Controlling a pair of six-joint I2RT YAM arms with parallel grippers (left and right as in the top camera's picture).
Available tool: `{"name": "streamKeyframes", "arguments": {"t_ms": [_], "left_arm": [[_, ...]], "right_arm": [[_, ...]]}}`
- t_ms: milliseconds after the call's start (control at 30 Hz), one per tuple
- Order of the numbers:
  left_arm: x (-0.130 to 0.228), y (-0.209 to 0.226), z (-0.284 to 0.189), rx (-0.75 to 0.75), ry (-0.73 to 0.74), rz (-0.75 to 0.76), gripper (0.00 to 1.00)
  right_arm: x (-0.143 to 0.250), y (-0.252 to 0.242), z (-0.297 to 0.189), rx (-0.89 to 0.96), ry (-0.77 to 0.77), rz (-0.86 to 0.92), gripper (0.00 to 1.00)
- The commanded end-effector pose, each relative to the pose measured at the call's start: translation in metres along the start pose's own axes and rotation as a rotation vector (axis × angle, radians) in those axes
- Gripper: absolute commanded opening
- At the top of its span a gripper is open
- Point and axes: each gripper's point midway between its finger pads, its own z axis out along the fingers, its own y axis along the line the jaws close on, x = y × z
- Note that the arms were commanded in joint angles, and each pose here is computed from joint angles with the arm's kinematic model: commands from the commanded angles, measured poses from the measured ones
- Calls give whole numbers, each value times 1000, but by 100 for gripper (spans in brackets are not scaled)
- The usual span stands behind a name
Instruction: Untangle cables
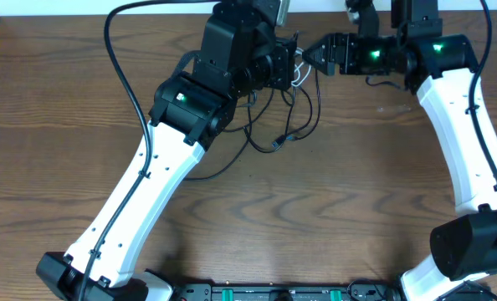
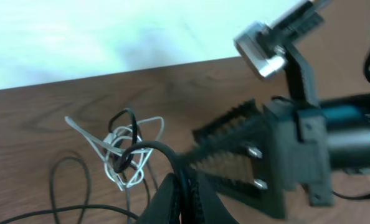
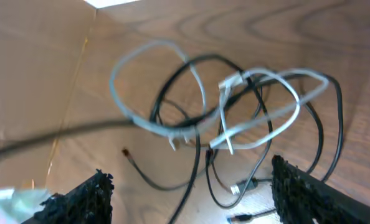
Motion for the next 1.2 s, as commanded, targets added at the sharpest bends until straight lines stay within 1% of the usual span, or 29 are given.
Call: {"name": "streamKeyframes", "arguments": {"t_ms": [0, 100, 200, 367, 600, 733, 833, 900, 933, 1033, 1167], "left_arm": [[-2, -15, -8, 75, 3, -10, 8], [-2, -22, -15, 105, 8, -37, 7], [-3, -27, -22, 123, 5, -51, 8], [-9, -31, -33, 132, -18, -43, 7], [-11, -41, -42, 174, -23, -37, 8], [-13, -35, -43, 162, -27, -43, 8], [-20, -23, -48, 142, -46, -60, 8], [-27, -13, -54, 122, -69, -94, 7], [-31, -7, -58, 110, -84, -109, 8], [-45, 14, -72, 70, -134, -129, 7], [-54, 49, -86, -8, -169, -165, 8]], "right_arm": [[-6, 3, 8, 50, -37, 83, 80], [-11, 11, 15, 35, -55, 102, 80], [-11, 8, 23, 75, -66, 167, 77], [-3, 3, 36, 85, -32, 197, 75], [4, -8, 50, 96, 1, 224, 75], [10, -13, 53, 111, 27, 223, 65], [20, -26, 53, 178, 54, 234, 52], [27, -35, 52, 224, 75, 223, 38], [31, -40, 51, 245, 89, 221, 33], [42, -46, 52, 267, 136, 202, 18], [51, -55, 47, 306, 170, 209, 1]]}}
